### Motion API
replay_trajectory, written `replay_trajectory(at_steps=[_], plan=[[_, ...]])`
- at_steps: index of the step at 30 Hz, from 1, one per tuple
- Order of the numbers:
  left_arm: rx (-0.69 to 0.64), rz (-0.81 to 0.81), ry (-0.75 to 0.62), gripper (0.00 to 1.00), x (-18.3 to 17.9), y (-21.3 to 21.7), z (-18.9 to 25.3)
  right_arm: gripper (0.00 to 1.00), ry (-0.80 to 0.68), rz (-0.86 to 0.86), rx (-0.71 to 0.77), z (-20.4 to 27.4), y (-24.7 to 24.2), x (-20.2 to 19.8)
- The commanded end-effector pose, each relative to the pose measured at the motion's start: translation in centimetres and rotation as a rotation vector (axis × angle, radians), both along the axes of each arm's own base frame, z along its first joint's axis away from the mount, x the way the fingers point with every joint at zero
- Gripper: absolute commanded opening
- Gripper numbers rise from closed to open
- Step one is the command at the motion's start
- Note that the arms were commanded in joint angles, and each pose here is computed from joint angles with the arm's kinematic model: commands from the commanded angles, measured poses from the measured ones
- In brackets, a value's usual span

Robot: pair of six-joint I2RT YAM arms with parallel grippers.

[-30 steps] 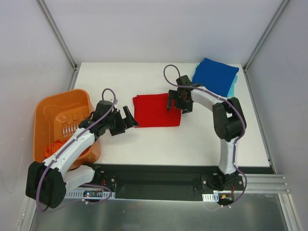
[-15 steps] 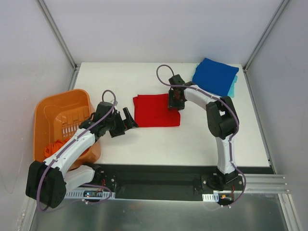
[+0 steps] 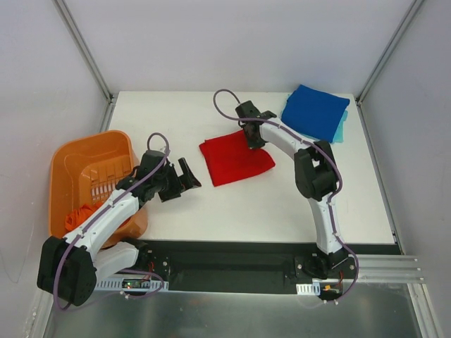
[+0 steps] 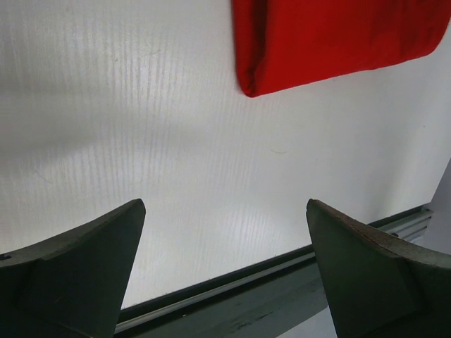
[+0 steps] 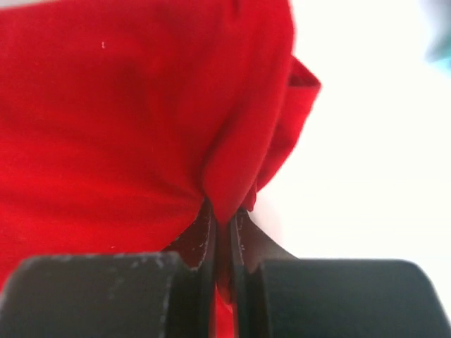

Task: Fold and stack the t-shirts
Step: Neatly place the folded tshirt to the corner

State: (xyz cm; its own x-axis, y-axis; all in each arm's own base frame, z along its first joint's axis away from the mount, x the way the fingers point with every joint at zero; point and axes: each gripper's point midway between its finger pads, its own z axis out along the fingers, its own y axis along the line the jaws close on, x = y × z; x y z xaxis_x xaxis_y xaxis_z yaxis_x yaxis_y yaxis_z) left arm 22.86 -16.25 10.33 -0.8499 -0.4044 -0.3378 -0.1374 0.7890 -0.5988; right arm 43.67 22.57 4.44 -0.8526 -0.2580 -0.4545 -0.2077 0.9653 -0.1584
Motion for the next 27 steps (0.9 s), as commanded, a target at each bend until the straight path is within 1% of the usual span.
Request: replay_trajectory(at_steps=[1,5,6,7,9,10,12,13,14,16,17,19,20,23,27], plan=[[0.023,0.027,-0.041,0.99,0.5,0.6,0.3,0.01,-0.198,-0.005,-0.271,6.3,-5.0,5.0],[0.042,0.033,-0.054,0.99,0.8,0.9,0.5,0.01,-0.295,-0.085,-0.373,9.9,-8.4,7.9],[0.046,0.03,-0.057,0.99,0.9,0.9,0.5,0.01,-0.304,-0.092,-0.386,10.0,-8.8,8.4],[0.057,0.034,-0.058,0.99,1.1,1.0,0.5,0.01,-0.338,-0.093,-0.383,11.2,-8.9,9.4],[0.071,0.03,-0.063,0.99,1.4,1.1,0.5,0.01,-0.354,-0.108,-0.389,11.3,-9.9,10.7],[0.082,0.031,-0.058,0.99,1.7,1.1,0.4,0.01,-0.39,-0.108,-0.386,12.5,-10.1,11.8],[0.091,0.026,-0.055,0.99,1.9,1.2,0.4,0.01,-0.408,-0.124,-0.428,12.9,-11.3,13.0],[0.095,0.025,-0.047,0.99,2.0,1.1,0.2,0.01,-0.446,-0.138,-0.439,13.6,-11.5,13.8],[0.101,0.028,-0.043,0.99,2.1,1.2,0.1,0.01,-0.469,-0.148,-0.506,14.8,-12.4,14.2],[0.11,0.03,-0.03,0.99,2.4,1.2,-0.2,0.01,-0.53,-0.174,-0.538,16.1,-12.9,15.2],[0.114,0.03,-0.024,0.99,2.5,1.2,-0.4,0.02,-0.536,-0.168,-0.566,16.6,-13.1,15.3],[0.118,0.028,-0.007,0.99,2.7,1.1,-0.7,0.04,-0.583,-0.177,-0.556,17.8,-12.9,15.9],[0.119,0.029,-0.004,0.99,2.8,1.1,-0.8,0.07,-0.596,-0.18,-0.554,18.3,-13.0,16.0],[0.121,0.024,0.013,0.99,3.0,0.9,-1.1,0.11,-0.648,-0.202,-0.547,19.6,-13.1,16.6],[0.125,0.026,0.021,0.99,3.2,0.9,-1.3,0.1,-0.708,-0.25,-0.591,22.1,-13.8,17.0]])
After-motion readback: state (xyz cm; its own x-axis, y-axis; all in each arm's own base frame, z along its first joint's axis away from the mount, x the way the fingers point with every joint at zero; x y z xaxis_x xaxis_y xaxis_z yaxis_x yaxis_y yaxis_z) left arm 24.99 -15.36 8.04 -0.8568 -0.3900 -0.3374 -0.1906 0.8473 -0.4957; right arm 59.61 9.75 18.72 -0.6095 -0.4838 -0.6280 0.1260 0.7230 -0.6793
